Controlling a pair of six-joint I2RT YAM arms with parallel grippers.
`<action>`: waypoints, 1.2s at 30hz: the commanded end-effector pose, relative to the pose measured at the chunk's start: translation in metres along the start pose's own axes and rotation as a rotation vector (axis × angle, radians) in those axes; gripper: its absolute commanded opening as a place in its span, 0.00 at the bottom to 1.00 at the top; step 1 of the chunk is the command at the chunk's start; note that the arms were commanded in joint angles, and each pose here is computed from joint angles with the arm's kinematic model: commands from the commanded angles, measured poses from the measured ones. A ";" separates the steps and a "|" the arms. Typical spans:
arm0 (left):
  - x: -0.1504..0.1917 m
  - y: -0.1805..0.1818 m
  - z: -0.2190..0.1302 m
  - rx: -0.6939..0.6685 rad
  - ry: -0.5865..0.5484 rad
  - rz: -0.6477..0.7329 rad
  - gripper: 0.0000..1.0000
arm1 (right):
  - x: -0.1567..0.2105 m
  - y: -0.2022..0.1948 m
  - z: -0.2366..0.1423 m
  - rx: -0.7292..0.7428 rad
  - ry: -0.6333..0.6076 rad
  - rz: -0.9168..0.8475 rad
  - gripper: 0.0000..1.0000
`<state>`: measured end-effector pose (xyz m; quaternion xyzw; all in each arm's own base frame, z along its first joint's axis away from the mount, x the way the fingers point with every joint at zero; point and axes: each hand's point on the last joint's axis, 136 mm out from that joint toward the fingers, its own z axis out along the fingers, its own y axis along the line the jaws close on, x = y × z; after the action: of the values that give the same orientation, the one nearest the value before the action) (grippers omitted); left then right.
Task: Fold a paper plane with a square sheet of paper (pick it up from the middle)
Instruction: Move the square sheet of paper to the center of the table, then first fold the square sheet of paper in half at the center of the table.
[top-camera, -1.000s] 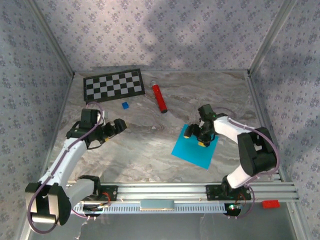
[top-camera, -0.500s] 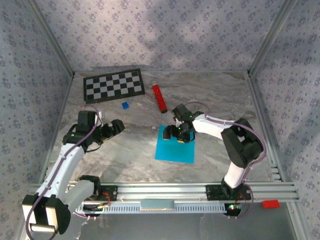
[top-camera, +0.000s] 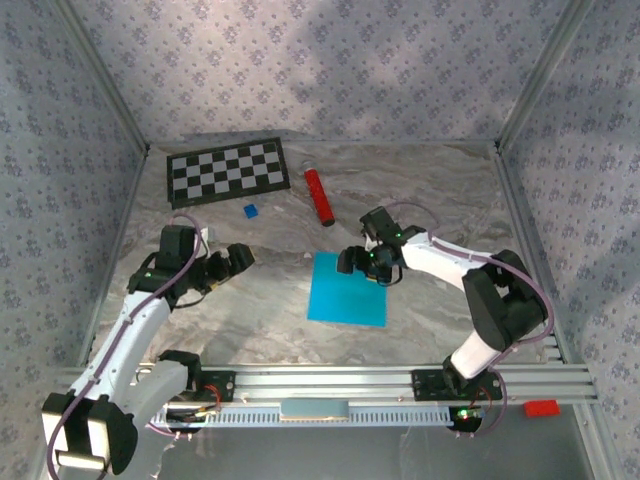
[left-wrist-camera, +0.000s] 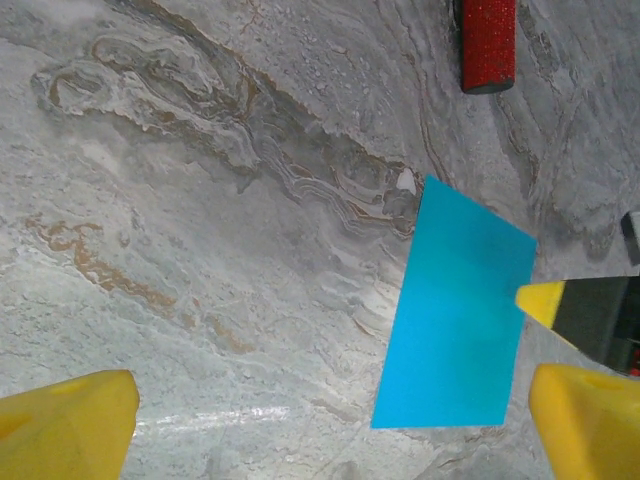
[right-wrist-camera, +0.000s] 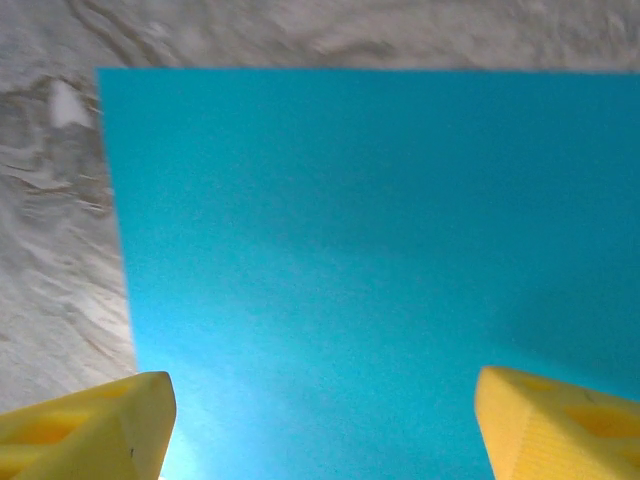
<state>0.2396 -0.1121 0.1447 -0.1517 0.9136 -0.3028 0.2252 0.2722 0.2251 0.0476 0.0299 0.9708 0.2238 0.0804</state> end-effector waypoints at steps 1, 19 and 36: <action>0.007 0.000 -0.001 0.004 0.016 -0.006 1.00 | 0.011 0.006 0.007 -0.054 0.040 0.032 0.79; 0.019 -0.008 0.012 -0.004 0.073 0.024 1.00 | 0.026 0.057 0.046 -0.105 0.124 -0.029 0.77; 0.041 -0.053 0.068 -0.301 0.198 0.223 0.87 | -0.027 -0.030 -0.074 0.035 -0.429 0.064 0.89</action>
<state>0.2444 -0.1985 0.1242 -0.0444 0.9670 -0.1980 0.1540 0.2932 0.1983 0.1307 0.0836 0.9182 0.2416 0.3026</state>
